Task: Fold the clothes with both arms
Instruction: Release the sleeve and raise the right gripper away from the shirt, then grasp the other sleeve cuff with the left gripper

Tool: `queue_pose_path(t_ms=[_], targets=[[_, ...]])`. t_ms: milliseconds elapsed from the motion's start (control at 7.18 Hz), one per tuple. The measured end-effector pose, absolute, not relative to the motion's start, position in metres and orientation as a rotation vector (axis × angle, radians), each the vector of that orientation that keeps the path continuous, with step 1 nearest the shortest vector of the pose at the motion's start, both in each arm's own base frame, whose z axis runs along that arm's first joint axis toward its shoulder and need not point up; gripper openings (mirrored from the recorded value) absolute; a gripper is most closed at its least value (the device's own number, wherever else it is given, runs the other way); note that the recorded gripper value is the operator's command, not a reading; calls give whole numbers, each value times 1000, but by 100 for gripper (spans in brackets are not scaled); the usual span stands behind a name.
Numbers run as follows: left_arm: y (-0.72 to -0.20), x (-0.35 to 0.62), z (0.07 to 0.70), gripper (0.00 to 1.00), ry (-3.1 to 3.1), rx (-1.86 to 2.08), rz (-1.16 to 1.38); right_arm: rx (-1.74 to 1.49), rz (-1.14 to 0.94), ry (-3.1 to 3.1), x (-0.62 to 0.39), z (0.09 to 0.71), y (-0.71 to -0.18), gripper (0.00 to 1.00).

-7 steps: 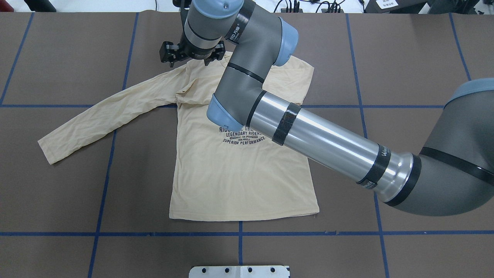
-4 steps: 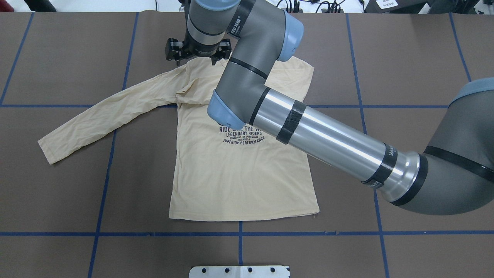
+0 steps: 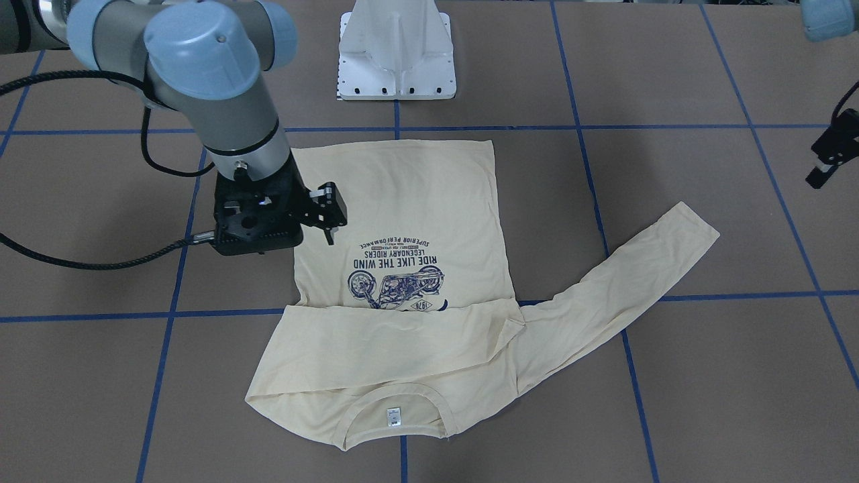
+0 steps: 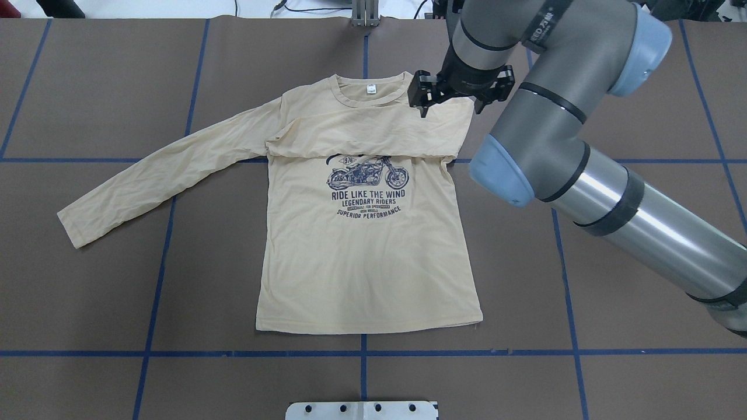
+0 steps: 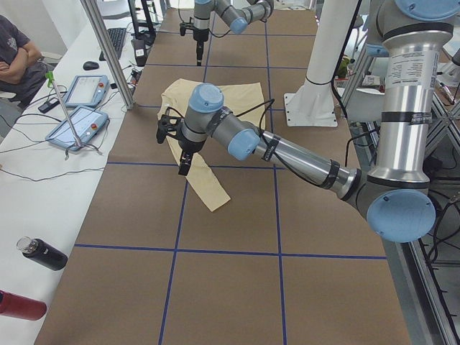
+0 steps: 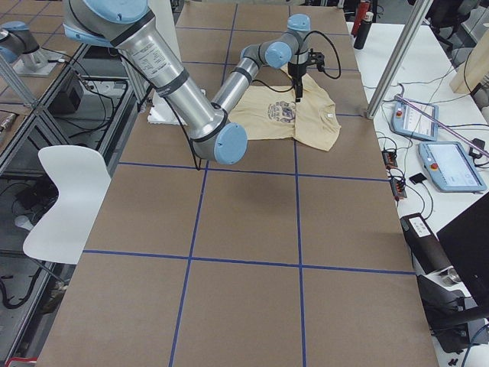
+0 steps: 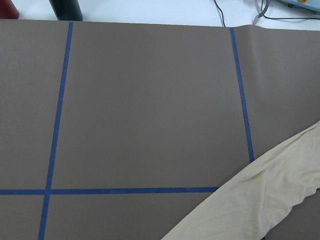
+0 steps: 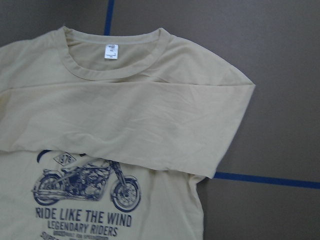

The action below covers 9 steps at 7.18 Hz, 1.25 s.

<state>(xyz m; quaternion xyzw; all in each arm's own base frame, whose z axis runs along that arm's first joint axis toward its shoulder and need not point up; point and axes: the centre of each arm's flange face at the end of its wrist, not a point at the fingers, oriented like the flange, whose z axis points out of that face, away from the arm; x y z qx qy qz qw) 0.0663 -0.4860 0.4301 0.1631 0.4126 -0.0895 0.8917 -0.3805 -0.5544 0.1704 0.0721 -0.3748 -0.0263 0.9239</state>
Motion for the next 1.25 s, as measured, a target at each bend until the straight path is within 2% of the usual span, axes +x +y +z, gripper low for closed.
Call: queue_pose_path(t_ms=[557,1114,1253], targets=[[-417,182,496,100,817,310,-281,134,-144,-685,-312,226,-536,100],[-409,215,582,98,784,306,-280,110,-161,-679,-306,249,-519,100],[-405,224,591,93,782,293,-264,107,-165,-679,-308,250,-518,100]])
